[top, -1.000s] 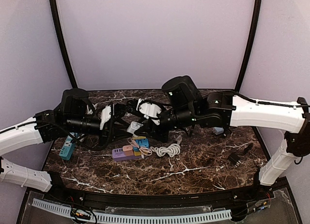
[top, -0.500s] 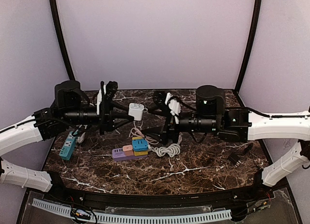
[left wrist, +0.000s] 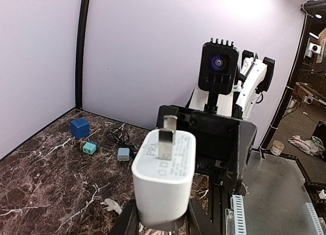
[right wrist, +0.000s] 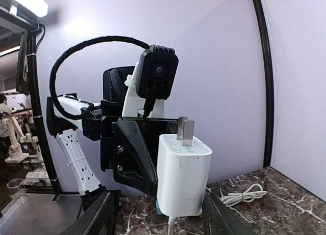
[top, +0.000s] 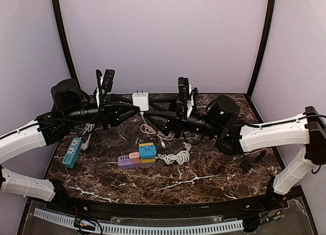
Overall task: Insert the plug
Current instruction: Adjust the plug.
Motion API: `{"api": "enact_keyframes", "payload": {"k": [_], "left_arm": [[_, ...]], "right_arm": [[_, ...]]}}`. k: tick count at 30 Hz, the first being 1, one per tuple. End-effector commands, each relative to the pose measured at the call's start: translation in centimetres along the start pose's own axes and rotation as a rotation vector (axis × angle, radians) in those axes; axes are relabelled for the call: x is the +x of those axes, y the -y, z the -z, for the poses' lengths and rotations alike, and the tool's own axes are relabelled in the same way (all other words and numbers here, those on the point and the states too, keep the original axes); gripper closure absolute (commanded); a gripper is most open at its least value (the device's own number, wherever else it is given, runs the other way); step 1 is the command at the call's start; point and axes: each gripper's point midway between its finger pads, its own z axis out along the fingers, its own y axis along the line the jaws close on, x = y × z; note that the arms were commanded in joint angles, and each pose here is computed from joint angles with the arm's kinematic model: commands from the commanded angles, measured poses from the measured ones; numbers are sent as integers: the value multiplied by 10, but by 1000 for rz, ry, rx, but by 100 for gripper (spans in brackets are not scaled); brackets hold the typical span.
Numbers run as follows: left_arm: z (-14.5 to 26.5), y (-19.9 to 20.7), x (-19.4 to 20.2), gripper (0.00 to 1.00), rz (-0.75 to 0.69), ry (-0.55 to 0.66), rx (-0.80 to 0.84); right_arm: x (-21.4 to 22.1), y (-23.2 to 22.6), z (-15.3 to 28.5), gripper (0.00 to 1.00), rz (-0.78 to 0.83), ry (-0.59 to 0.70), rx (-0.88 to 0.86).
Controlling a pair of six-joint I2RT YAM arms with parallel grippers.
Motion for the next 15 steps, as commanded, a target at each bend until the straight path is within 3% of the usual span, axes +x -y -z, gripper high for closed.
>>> {"api": "enact_keyframes", "payload": {"k": [1, 4, 9, 13, 15], "left_arm": [[1, 7, -6, 99, -6, 33, 37], [2, 9, -4, 99, -9, 30, 46], [2, 10, -3, 99, -10, 30, 53], [2, 11, -4, 99, -16, 34, 58], [2, 11, -4, 99, -17, 34, 57]], "right_arm": [[-25, -9, -11, 45, -32, 99, -64], [-22, -8, -13, 52, -38, 96, -70], [-22, -12, -18, 74, -39, 89, -101], [-16, -12, -24, 86, -44, 55, -117], [-13, -13, -23, 98, -39, 37, -124]]}}
